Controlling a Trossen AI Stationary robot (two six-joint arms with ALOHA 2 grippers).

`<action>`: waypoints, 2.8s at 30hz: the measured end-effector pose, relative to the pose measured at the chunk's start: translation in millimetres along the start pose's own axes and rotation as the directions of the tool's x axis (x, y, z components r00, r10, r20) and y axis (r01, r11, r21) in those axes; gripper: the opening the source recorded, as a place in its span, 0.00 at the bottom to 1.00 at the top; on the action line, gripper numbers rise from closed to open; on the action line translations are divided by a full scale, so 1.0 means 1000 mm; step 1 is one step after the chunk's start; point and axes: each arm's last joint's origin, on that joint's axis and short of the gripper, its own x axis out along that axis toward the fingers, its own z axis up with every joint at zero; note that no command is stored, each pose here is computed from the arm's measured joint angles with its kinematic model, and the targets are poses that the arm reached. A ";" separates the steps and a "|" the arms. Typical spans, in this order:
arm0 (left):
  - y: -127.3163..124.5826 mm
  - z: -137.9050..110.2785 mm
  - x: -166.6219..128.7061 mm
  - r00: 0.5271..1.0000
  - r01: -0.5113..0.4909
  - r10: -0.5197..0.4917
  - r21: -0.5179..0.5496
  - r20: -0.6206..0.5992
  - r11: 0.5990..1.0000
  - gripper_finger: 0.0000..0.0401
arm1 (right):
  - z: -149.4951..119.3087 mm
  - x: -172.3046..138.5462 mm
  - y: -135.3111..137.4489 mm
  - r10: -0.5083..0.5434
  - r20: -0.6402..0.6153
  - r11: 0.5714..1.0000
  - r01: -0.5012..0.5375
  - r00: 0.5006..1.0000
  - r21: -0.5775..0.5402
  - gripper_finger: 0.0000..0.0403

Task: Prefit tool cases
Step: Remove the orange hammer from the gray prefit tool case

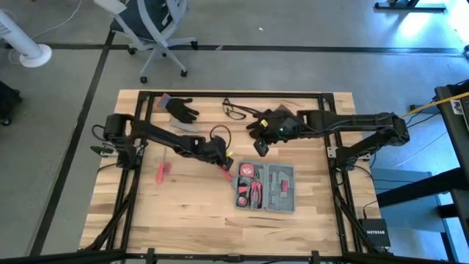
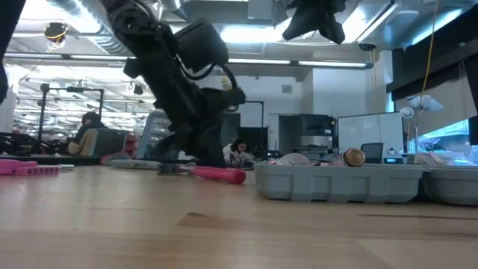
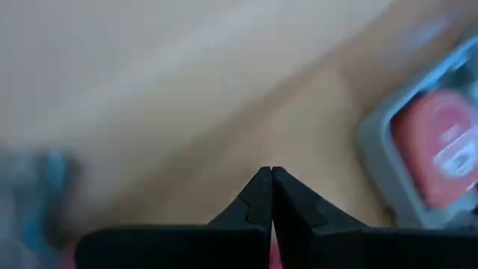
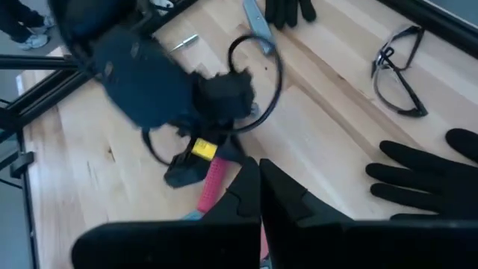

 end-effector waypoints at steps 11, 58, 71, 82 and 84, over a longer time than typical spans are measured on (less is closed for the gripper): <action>-0.017 -0.036 -0.008 0.998 -0.011 0.012 0.026 -0.065 1.000 0.00 | 0.001 0.000 -0.001 -0.002 0.002 1.000 0.002 1.000 -0.001 0.00; 0.006 -0.043 -0.049 0.939 -0.304 0.321 0.143 -0.121 0.942 0.00 | 0.002 0.000 -0.001 -0.020 0.023 0.998 0.021 1.000 -0.055 0.00; 0.024 -0.052 -0.051 0.893 -0.408 0.426 0.136 -0.148 0.903 0.00 | 0.001 0.000 -0.001 -0.019 0.022 0.998 0.020 1.000 -0.054 0.00; 0.028 -0.034 -0.048 0.916 -0.324 0.374 0.287 -0.142 0.902 0.00 | 0.002 0.000 -0.001 -0.019 0.023 0.998 0.020 1.000 -0.054 0.00; 0.032 -0.028 -0.047 0.915 -0.314 0.376 0.324 -0.148 0.892 0.00 | 0.001 0.000 -0.001 -0.019 0.022 0.998 0.020 1.000 -0.054 0.00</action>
